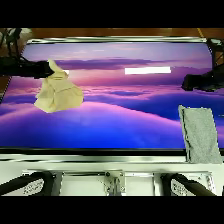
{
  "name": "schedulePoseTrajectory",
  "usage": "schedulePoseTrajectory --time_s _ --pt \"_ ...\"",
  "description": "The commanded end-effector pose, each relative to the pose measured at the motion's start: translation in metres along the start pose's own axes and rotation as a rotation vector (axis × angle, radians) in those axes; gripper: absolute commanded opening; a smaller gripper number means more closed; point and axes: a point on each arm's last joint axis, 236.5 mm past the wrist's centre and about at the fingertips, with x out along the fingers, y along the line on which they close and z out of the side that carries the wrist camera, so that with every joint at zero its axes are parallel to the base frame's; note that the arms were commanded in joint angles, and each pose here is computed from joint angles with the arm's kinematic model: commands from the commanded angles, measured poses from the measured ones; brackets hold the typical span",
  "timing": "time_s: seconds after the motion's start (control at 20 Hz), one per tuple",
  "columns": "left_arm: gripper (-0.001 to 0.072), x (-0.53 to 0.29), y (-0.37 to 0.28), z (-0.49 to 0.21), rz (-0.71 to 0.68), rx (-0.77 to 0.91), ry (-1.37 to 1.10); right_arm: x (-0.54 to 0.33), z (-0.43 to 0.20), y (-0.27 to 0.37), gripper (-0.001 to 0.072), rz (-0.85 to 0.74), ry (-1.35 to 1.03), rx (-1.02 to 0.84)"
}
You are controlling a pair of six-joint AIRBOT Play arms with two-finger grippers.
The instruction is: Fold the shirts.
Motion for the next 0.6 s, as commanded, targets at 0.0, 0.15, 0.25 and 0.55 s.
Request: schedulePoseTrajectory --time_s 0.0,0.15,0.25,0.55 --pt "0.0036 -0.044 -0.128 -0.01 -0.242 0.153 -0.05 -0.036 -0.012 0.016 0.0617 0.048 0.011 0.037" --pt "0.0036 -0.014 -0.203 -0.071 -0.374 0.213 0.102 -0.048 -0.053 0.019 0.0617 0.054 0.163 0.027" --pt "0.0036 0.02 -0.238 -0.124 -0.422 0.245 0.218 -0.053 -0.072 0.021 0.0617 0.065 0.245 0.018" --pt "0.0692 0.121 -0.319 -0.283 -0.464 0.31 0.484 -0.053 -0.069 0.023 0.0617 0.071 0.234 0.019"
